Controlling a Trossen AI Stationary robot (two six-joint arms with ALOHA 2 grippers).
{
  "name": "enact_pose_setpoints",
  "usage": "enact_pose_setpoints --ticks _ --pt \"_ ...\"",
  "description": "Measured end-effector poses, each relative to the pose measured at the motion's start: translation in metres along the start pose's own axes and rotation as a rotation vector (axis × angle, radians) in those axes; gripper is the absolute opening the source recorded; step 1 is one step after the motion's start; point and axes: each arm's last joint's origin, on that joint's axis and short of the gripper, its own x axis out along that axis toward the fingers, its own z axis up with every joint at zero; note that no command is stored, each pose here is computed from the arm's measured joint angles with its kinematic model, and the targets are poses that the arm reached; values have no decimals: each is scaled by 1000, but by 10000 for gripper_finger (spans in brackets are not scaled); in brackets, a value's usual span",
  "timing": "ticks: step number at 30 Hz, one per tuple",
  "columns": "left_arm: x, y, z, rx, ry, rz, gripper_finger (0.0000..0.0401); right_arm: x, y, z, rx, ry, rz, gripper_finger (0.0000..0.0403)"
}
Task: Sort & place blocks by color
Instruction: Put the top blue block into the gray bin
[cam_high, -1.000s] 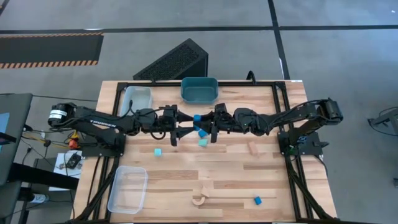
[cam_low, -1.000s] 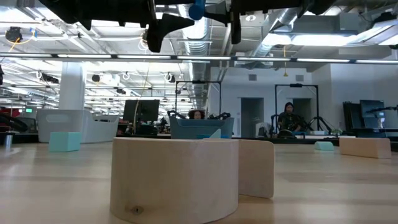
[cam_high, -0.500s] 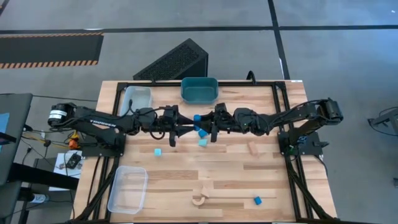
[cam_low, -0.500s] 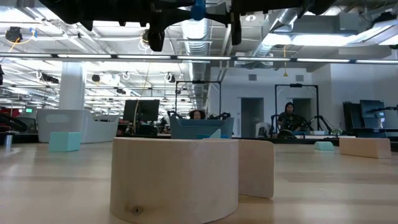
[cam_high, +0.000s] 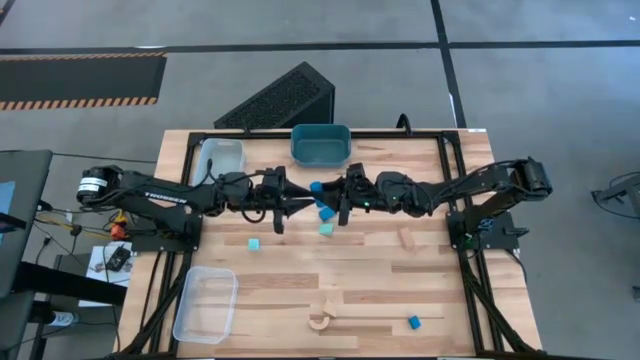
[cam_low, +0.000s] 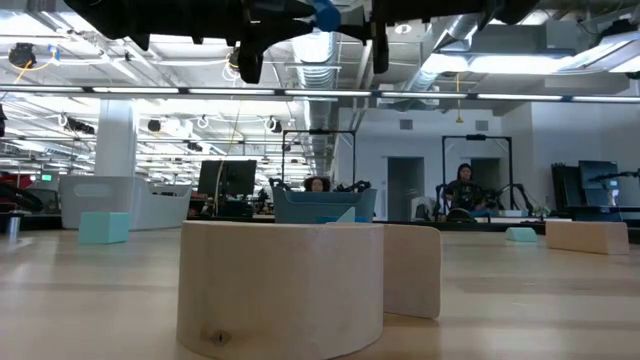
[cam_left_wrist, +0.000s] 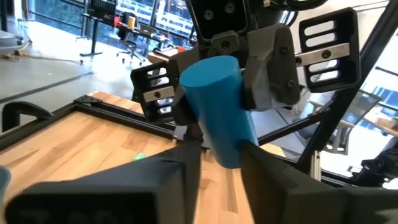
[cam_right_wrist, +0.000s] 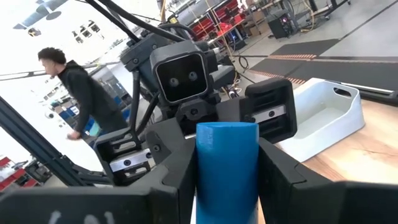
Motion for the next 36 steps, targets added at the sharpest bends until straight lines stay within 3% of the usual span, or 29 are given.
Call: enact_pose_setpoints --ticks 8,13,19,25,36 --pt "0 1 0 18 -7 29 245 1 -2 2 2 6 10 140" --pt "0 5 0 -22 -29 138 303 1 -5 3 -1 -4 -11 142" --pt "0 5 -1 -21 -23 160 310 1 -6 3 -5 -4 -21 140" --pt "-1 8 -7 -36 21 221 303 1 -11 -3 -17 37 -100 141" --pt "-1 9 -9 -26 42 236 302 1 -10 -5 -8 62 -83 141"
